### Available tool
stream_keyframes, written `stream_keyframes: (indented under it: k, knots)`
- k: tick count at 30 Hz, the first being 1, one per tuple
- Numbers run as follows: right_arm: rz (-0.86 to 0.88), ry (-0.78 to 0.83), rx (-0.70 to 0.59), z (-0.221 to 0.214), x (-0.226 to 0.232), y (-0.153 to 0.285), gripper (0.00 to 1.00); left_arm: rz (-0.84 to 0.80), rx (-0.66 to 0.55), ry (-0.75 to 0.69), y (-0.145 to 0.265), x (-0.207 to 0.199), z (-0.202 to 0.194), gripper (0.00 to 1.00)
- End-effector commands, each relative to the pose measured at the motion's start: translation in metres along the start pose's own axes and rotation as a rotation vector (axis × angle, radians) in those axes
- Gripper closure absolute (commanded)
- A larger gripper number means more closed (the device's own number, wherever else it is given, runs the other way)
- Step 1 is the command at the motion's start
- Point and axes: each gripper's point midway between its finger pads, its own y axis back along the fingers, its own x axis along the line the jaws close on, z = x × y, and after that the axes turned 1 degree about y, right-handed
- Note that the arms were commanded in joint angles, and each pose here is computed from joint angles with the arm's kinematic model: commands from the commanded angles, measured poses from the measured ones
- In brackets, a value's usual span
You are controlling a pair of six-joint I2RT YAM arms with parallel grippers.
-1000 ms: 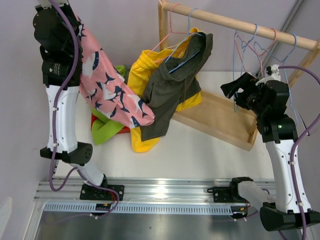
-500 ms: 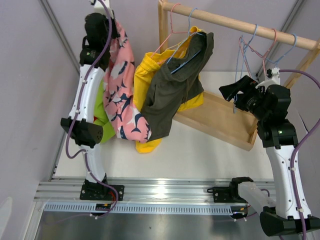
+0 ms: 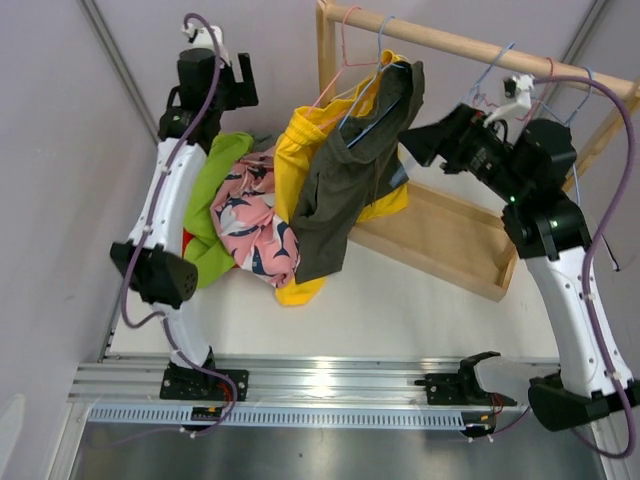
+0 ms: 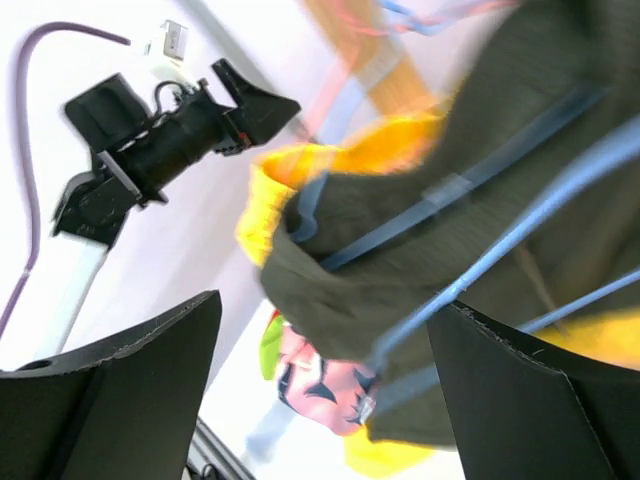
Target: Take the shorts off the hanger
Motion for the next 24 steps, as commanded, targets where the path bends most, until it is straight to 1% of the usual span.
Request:
stream_keyframes:
  k: [1, 2, 3, 5, 6, 7, 8, 9, 10, 11, 12, 13, 14, 15, 17, 18, 19, 20, 22, 23, 24]
  knots:
    - [0.084, 0.072, -0.054, 0.027, 0.036, -0.023, 0.1, -0.048, -0.174, 0.072, 0.102, -0.002, 0.077, 0.01]
    - [0.09, 0.073, -0.051, 0.028, 0.039, -0.031, 0.1, -0.056, -0.179, 0.07, 0.114, -0.005, 0.079, 0.01]
    - [0.09, 0.065, -0.026, 0.02, 0.038, -0.048, 0.1, -0.061, -0.192, 0.072, 0.137, -0.003, 0.079, 0.01]
    - [0.1, 0.073, -0.051, 0.03, 0.045, -0.058, 0.1, -0.082, -0.13, 0.03, 0.144, -0.01, 0.042, 0.01]
    - [0.093, 0.068, -0.035, 0.025, 0.041, -0.072, 0.11, -0.096, -0.204, 0.036, 0.176, -0.008, 0.059, 0.01]
    - [0.094, 0.068, -0.05, 0.03, 0.044, -0.076, 0.11, -0.094, -0.113, 0.006, 0.167, -0.008, 0.012, 0.01]
    - [0.094, 0.067, -0.05, 0.031, 0.043, -0.081, 0.11, -0.117, -0.124, 0.009, 0.178, -0.012, 0.008, 0.01]
    - [0.086, 0.062, -0.036, 0.026, 0.039, -0.093, 0.11, -0.145, -0.19, 0.022, 0.205, -0.01, 0.02, 0.01]
    - [0.085, 0.06, -0.037, 0.026, 0.039, -0.097, 0.11, -0.167, -0.198, 0.022, 0.213, -0.011, 0.016, 0.01]
    - [0.083, 0.057, -0.048, 0.033, 0.043, -0.097, 0.12, -0.167, -0.122, 0.005, 0.204, -0.009, -0.027, 0.01]
    - [0.074, 0.053, -0.042, 0.034, 0.043, -0.098, 0.12, -0.177, -0.15, 0.006, 0.21, -0.008, -0.026, 0.01]
    - [0.039, 0.04, 0.0, 0.025, 0.035, -0.102, 0.12, -0.178, -0.163, 0.009, 0.221, -0.003, -0.035, 0.01]
    - [0.038, 0.037, 0.002, 0.028, 0.038, -0.099, 0.12, -0.168, -0.149, 0.012, 0.22, 0.0, -0.051, 0.01]
    - [0.034, 0.03, 0.019, 0.025, 0.038, -0.095, 0.12, -0.173, -0.158, 0.014, 0.22, 0.001, -0.059, 0.01]
    - [0.005, 0.022, 0.043, 0.02, 0.039, -0.076, 0.12, -0.193, -0.198, 0.026, 0.232, 0.0, -0.056, 0.01]
    - [-0.032, 0.012, 0.08, 0.003, 0.027, -0.073, 0.12, -0.203, -0.197, 0.025, 0.23, -0.003, -0.062, 0.01]
    - [-0.058, 0.004, 0.089, -0.002, 0.021, -0.064, 0.12, -0.208, -0.199, 0.022, 0.231, -0.004, -0.062, 0.01]
    - [-0.066, 0.007, 0.06, 0.004, 0.027, -0.039, 0.11, -0.211, -0.199, 0.025, 0.231, -0.005, -0.062, 0.01]
    - [-0.191, 0.018, 0.094, -0.013, 0.001, -0.015, 0.1, -0.213, -0.192, 0.03, 0.229, -0.007, -0.061, 0.01]
    - [-0.228, 0.027, 0.071, -0.007, 0.0, 0.009, 0.1, -0.212, -0.175, 0.033, 0.224, -0.008, -0.064, 0.01]
    - [-0.322, 0.04, 0.042, -0.002, -0.015, 0.023, 0.1, -0.22, -0.16, 0.032, 0.223, -0.01, -0.066, 0.01]
